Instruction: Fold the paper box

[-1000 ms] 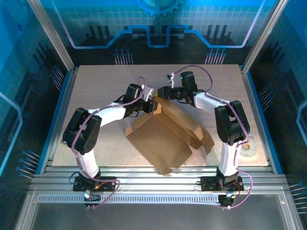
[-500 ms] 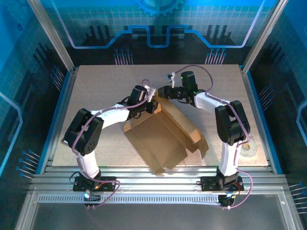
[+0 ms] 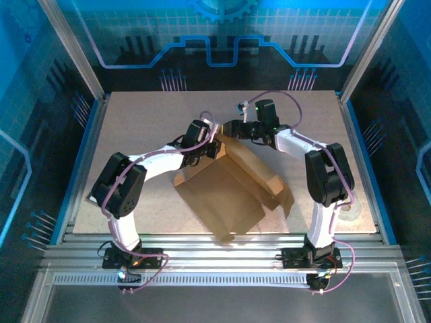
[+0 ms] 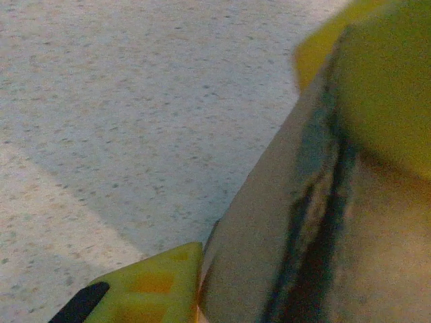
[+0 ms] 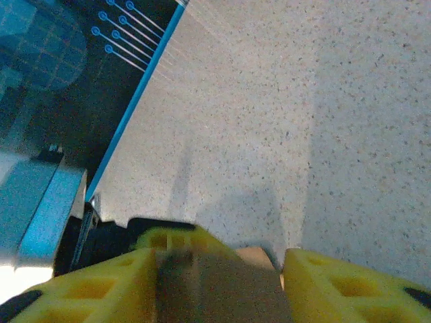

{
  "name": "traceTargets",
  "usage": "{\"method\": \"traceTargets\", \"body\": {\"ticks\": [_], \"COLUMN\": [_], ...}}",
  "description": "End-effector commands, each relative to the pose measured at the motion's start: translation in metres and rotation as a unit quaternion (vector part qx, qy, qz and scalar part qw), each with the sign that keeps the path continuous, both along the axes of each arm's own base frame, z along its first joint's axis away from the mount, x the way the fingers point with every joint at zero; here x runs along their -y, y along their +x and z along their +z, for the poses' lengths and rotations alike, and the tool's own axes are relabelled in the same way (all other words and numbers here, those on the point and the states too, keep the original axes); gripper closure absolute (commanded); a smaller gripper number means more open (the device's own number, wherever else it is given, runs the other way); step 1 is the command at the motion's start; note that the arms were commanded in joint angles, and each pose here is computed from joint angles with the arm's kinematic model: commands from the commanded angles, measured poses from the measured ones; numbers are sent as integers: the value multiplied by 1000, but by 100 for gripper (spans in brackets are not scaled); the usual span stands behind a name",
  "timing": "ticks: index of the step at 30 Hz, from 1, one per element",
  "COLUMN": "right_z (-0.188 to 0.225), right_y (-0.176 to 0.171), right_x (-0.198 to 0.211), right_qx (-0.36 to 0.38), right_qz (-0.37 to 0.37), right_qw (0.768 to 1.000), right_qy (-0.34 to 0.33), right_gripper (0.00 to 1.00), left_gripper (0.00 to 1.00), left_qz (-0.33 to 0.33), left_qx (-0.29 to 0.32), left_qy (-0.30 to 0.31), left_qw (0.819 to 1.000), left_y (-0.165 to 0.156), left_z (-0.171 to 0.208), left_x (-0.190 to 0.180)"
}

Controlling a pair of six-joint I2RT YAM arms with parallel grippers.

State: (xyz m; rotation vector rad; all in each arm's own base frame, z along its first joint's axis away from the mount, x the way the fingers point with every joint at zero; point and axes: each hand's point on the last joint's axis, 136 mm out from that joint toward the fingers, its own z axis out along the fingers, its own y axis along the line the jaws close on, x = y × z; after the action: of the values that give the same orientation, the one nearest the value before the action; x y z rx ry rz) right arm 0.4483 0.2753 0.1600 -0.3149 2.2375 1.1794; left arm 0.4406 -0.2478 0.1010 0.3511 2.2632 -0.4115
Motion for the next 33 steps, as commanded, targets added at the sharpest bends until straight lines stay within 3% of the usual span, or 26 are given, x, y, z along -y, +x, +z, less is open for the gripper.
{"method": "traceTargets", "body": {"ticks": [1, 8, 17, 21, 27, 33], "right_z": [14, 38, 48, 47, 46, 38], "right_y": [-11, -16, -38, -52, -74, -90], "right_x": [18, 44, 97, 107, 122, 136], "right_qx": [-7, 13, 26, 23, 28, 24], "right_qz": [-15, -48, -130, -146, -172, -191], "right_qw": [1000, 998, 983, 979, 974, 970], "right_qy": [-15, -32, -128, -138, -147, -146], "right_gripper": [42, 35, 32, 32, 32, 32], "left_gripper": [81, 81, 78, 76, 69, 56], "left_qz": [93, 166, 217, 226, 216, 140], "left_qx": [-18, -17, -33, -43, -46, -72], "left_qy": [41, 60, 83, 74, 35, -25], "left_qw": [995, 984, 972, 970, 975, 987], "left_y": [2, -5, -24, -33, -48, -76], "left_z": [-8, -3, 7, 3, 14, 30], "left_x": [-40, -69, -95, -99, -95, -71]}}
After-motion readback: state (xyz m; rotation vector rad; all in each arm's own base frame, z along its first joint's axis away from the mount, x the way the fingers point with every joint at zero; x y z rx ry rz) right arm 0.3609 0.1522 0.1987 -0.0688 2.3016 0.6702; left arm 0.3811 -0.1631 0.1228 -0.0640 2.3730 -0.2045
